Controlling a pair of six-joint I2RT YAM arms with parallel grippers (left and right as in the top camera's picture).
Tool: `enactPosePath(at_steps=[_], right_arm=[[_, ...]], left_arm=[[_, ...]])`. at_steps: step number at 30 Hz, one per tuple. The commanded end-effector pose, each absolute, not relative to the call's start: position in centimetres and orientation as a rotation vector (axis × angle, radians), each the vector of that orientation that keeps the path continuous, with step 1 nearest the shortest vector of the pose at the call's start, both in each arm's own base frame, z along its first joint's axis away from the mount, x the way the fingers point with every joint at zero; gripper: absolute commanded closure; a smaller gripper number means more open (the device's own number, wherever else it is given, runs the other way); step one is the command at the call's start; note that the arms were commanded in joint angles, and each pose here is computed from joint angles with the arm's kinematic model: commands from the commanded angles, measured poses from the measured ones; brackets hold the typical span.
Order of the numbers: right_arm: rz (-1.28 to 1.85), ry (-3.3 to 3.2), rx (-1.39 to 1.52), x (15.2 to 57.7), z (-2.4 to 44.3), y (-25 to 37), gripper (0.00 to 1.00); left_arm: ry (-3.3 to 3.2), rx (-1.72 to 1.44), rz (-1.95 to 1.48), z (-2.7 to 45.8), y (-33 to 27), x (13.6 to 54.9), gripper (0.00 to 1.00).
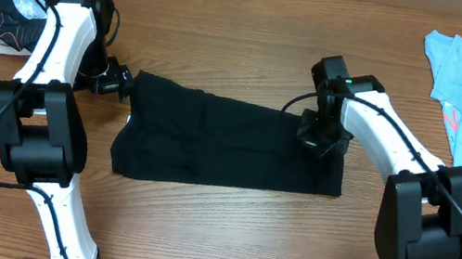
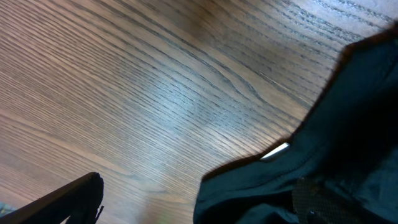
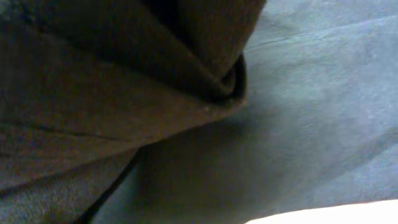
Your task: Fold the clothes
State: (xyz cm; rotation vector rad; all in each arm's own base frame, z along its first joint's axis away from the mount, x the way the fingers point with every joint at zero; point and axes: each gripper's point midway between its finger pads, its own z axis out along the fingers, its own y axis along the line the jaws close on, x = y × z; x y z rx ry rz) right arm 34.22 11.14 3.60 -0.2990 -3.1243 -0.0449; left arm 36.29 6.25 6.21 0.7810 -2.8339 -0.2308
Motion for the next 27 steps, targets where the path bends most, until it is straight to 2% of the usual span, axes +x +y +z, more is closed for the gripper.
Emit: enactPosePath(at_steps=[1, 3, 10, 17, 18, 20, 26, 27], right_arm=[[-0.116, -3.128, -0.296, 33.8, 4.4, 12.7, 0.83], [-0.12, -3.132, -0.292, 33.9, 4.4, 12.9, 0.7], [-0.152, -3.12, -0.324, 33.8, 4.4, 13.5, 0.65], [-0.198, -3.174, -0.338, 35.4, 9.4, 13.2, 0.59], [-0.209, -3.188, -0.346, 35.8, 10.4, 13.2, 0.51], [-0.226, -3.209, -0.364, 36.4, 12.0, 12.9, 0.27], [-0.254, -3.251, -0.455, 38.4, 14.5, 10.5, 0.12], [-0.252, -3.248, -0.486, 38.5, 14.5, 9.8, 0.12]], left_arm=[[-2.826, 0.758, -0.213, 5.9, 5.9, 36.1, 0.0], [-2.826, 0.759, -0.213, 5.9, 5.9, 36.1, 0.0], [-2.826, 0.758, -0.213, 5.9, 5.9, 36.1, 0.0], [-2.826, 0.759, -0.213, 5.9, 5.9, 36.1, 0.0], [-2.826, 0.759, -0.213, 5.9, 5.9, 36.1, 0.0], [-2.826, 0.758, -0.213, 5.9, 5.9, 36.1, 0.0], [-2.822, 0.756, -0.214, 5.9, 5.9, 36.0, 0.0], [-2.822, 0.756, -0.214, 5.9, 5.9, 36.0, 0.0]])
